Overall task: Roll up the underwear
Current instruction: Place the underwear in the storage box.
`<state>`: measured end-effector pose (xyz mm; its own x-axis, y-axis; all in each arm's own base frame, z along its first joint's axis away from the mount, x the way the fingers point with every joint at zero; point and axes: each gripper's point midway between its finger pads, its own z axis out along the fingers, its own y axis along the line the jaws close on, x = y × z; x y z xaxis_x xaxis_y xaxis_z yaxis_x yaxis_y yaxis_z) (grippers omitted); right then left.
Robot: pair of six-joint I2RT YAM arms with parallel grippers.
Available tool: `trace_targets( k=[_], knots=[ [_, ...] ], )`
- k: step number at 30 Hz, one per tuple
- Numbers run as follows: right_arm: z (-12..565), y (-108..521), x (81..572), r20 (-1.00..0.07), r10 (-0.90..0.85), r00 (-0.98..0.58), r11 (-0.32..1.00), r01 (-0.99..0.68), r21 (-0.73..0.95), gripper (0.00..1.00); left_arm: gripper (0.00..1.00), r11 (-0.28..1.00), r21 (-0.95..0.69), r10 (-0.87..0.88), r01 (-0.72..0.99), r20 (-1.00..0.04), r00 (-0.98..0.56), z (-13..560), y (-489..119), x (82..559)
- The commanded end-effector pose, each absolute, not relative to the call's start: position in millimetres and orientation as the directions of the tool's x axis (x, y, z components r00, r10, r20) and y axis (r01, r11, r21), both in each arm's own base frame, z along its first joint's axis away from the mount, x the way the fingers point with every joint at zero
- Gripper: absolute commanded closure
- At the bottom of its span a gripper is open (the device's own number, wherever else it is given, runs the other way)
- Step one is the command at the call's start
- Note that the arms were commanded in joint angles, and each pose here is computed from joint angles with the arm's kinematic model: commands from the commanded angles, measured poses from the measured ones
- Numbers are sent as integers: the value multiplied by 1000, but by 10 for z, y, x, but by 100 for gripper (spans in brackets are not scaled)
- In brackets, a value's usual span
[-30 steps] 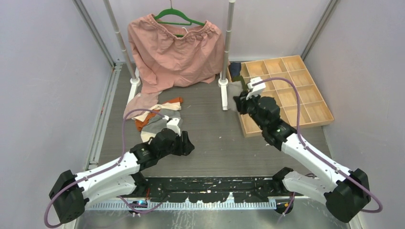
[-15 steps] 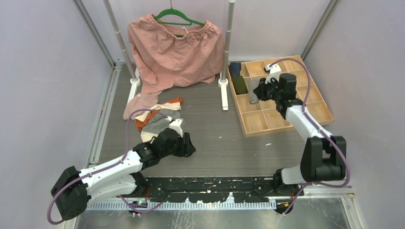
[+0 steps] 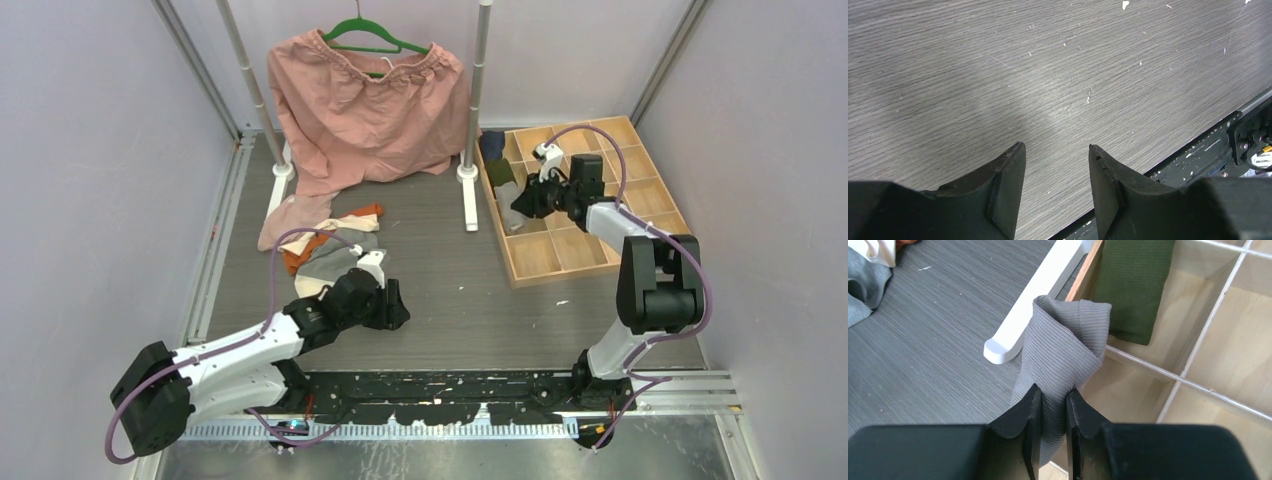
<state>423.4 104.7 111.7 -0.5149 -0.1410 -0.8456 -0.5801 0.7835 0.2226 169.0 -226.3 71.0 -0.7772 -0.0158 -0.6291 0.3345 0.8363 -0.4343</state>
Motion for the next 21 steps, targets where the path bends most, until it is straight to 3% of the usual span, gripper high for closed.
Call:
trace_targets(
  k=[1, 13, 21],
  knots=[
    [1336, 1114, 4441, -896, -137, -423, 755, -630, 182, 99, 49, 822, -450, -43, 348, -660, -750, 826, -2330, 1777],
    [1141, 1116, 4573, -875, -117, -469, 764, -606, 223, 99, 49, 829, -443, -40, 342, -657, -753, 802, -2320, 1783],
    [757, 1050, 4446, -764, -217, -607, 788, -571, 230, 98, 49, 828, -444, -39, 342, -655, -755, 798, -2325, 1781]
  ],
)
